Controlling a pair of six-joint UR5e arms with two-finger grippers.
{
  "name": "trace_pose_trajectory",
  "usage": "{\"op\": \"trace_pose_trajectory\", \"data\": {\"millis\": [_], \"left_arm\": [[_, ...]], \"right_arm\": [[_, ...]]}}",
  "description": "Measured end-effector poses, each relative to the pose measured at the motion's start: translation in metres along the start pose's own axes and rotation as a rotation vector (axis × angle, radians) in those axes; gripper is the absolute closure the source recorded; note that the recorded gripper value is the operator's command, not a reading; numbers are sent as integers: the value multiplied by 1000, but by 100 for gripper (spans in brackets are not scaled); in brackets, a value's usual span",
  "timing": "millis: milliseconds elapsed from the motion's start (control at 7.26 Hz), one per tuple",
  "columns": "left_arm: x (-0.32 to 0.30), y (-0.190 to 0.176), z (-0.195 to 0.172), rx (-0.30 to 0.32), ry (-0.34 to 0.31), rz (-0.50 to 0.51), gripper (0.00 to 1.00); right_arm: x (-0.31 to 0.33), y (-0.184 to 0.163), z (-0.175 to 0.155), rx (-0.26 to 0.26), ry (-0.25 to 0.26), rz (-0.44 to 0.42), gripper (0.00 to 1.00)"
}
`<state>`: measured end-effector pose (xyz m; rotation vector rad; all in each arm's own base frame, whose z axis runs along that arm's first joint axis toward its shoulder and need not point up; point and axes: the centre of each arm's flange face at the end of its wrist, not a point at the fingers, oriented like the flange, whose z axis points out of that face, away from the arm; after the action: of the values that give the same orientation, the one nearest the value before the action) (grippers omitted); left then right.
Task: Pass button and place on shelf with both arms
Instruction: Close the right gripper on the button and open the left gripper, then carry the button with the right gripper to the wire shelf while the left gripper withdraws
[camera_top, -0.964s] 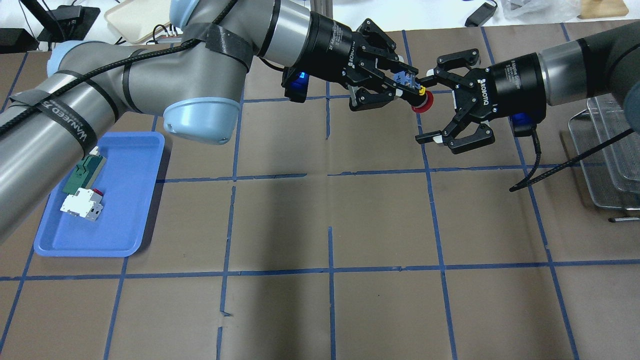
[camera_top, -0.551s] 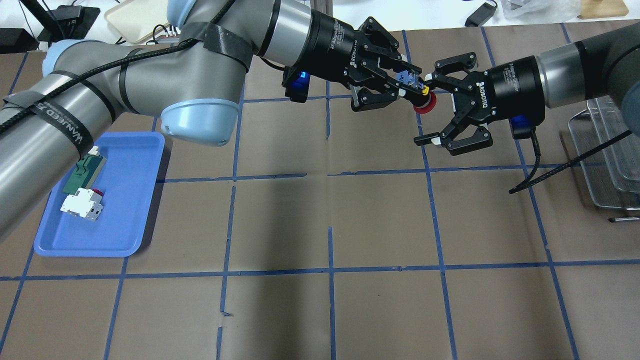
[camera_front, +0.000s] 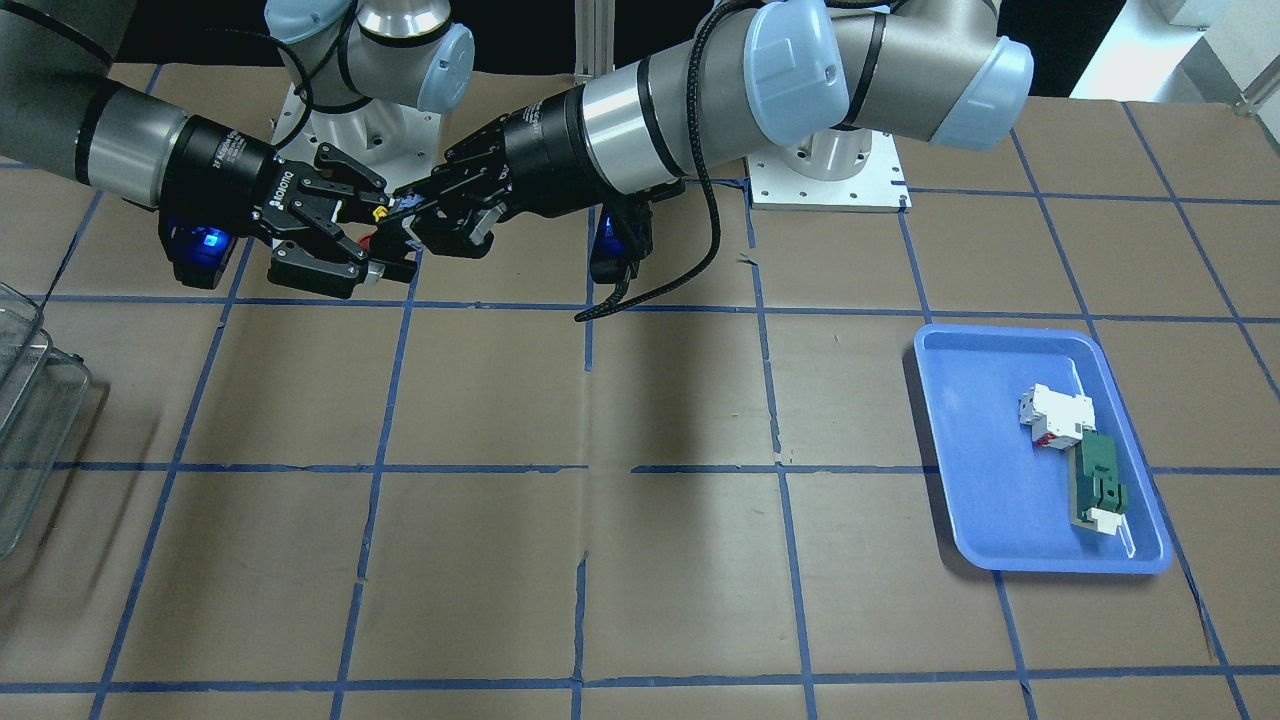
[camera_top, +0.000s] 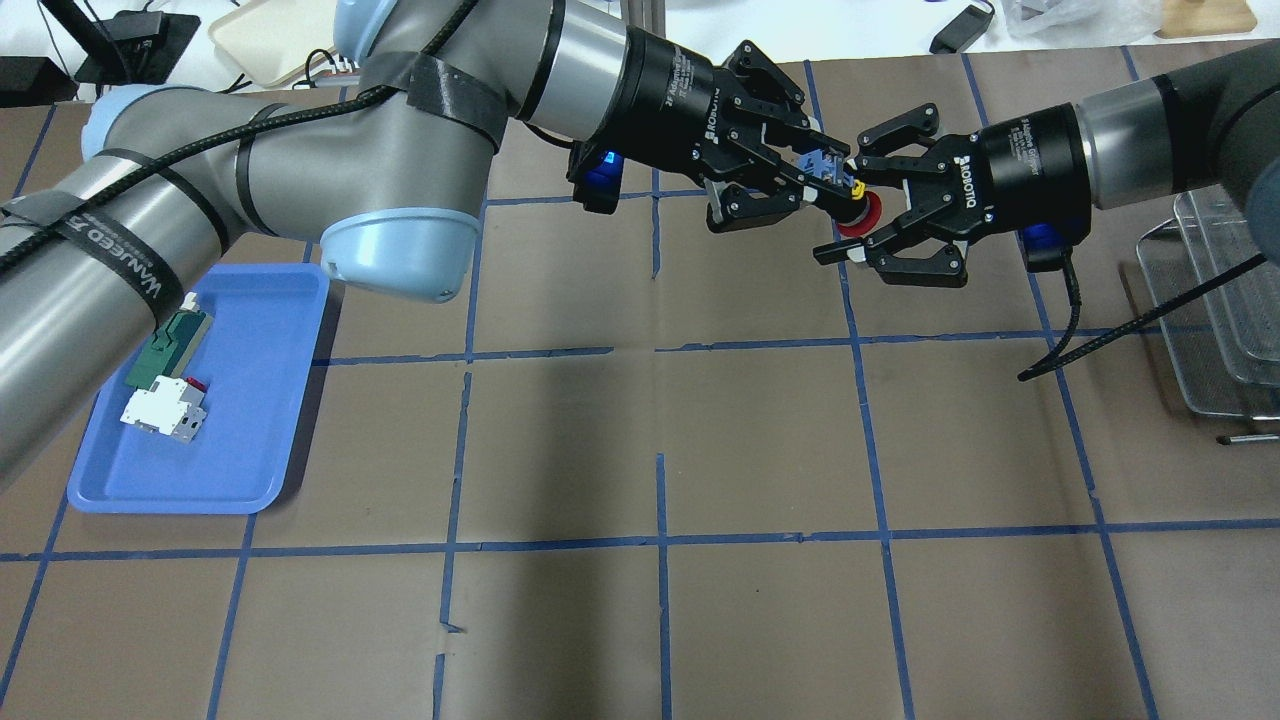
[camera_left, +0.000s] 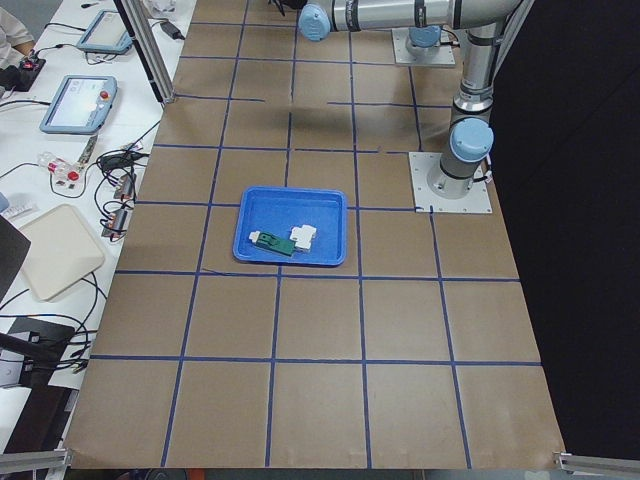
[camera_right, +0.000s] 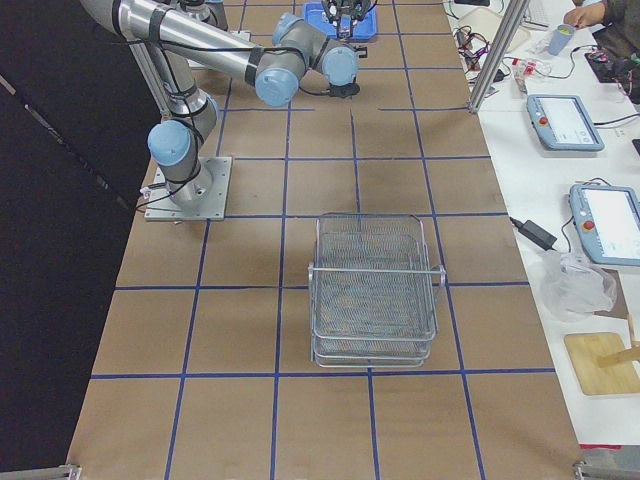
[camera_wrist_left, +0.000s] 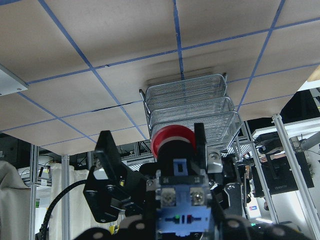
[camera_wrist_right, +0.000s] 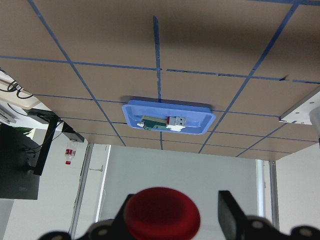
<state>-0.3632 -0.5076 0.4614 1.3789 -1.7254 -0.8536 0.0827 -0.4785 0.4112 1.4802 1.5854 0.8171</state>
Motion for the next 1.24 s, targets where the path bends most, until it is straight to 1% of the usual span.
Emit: {"op": "trace_pose_trajectory", "data": {"millis": [138,275,413,964,1239], "left_arm": [[0,0,1,-1,-1,0,3],[0,0,0,3,1,3,0],[1,1,0,4,2,4,0],[4,2,-2,4,8,13,0],[8,3,-14,13,30,33,0]], "right_arm": [[0,0,0,0,-1,0,92],[0,-1,-1,2,1,0,93],[0,-1,-1,2,-2,-2,100],[-1,0,-4,3,-7,-5,100],[-2,-2,-5,4,-11,-5,100]]}}
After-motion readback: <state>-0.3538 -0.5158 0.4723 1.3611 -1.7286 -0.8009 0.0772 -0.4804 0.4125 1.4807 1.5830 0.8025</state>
